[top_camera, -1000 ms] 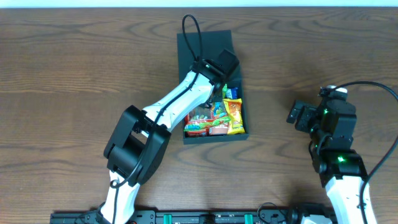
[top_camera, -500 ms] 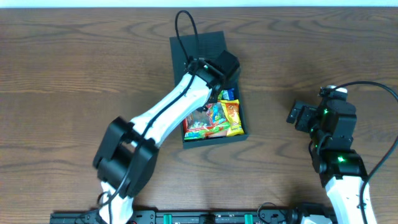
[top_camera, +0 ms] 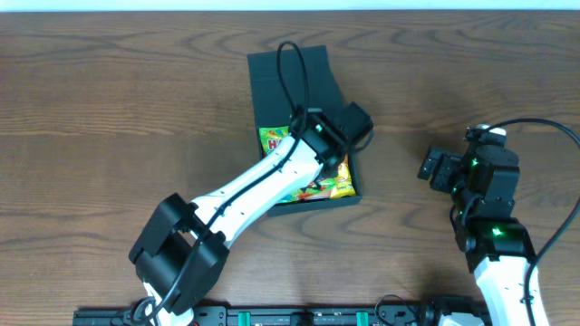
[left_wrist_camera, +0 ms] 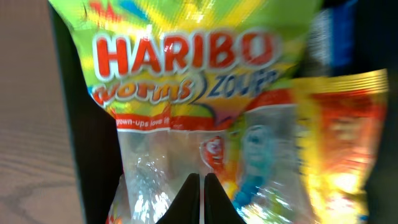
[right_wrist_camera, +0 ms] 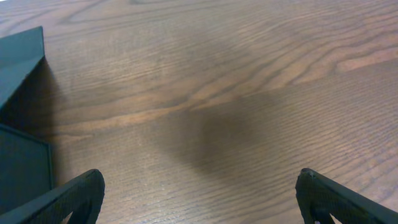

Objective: Pack container

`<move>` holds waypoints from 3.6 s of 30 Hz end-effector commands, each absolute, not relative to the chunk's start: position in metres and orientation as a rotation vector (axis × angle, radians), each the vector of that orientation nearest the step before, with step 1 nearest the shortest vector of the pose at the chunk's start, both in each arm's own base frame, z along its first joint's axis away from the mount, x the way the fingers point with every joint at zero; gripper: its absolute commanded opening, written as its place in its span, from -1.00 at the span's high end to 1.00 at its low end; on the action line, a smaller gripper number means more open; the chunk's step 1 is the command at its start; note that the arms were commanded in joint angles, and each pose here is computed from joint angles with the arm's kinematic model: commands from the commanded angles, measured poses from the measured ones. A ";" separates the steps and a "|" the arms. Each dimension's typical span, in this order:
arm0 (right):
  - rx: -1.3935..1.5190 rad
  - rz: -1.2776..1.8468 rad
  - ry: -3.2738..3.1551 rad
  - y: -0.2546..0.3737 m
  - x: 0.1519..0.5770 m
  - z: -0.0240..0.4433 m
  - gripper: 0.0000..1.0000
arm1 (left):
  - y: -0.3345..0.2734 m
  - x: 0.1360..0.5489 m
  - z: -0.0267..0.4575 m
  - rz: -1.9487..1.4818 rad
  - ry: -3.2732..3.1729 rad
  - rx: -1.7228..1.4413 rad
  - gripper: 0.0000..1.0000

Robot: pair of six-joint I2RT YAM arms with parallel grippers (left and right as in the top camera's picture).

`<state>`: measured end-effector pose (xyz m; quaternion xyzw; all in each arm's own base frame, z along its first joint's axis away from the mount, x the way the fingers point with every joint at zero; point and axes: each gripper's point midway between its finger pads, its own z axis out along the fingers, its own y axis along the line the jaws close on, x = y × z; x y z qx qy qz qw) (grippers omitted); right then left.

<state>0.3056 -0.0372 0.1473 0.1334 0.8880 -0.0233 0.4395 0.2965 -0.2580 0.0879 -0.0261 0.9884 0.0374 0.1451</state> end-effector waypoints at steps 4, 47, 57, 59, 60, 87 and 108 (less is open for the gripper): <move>0.336 -0.083 2.212 -0.042 0.303 0.144 -0.99 | -0.232 0.299 0.067 0.246 2.812 -0.164 0.88; 0.336 -0.083 2.212 -0.042 0.303 0.144 -0.98 | -0.310 0.278 0.090 -0.191 2.869 0.047 0.88; 0.336 -0.083 2.212 -0.042 0.303 0.144 -0.99 | -0.304 0.266 0.066 -0.165 2.904 0.014 0.88; 0.336 -0.083 2.212 -0.042 0.303 0.144 -0.99 | -0.305 0.264 0.065 -0.169 2.908 0.020 0.88; 0.336 -0.083 2.212 -0.042 0.303 0.144 -0.98 | -0.306 0.264 0.065 -0.171 2.907 0.023 0.88; 0.336 -0.083 2.212 -0.042 0.303 0.144 -0.98 | -0.196 0.369 0.117 0.126 2.639 -0.122 0.88; 0.336 -0.083 2.212 -0.042 0.303 0.144 -0.99 | -0.191 0.358 0.056 0.082 2.655 -0.124 0.88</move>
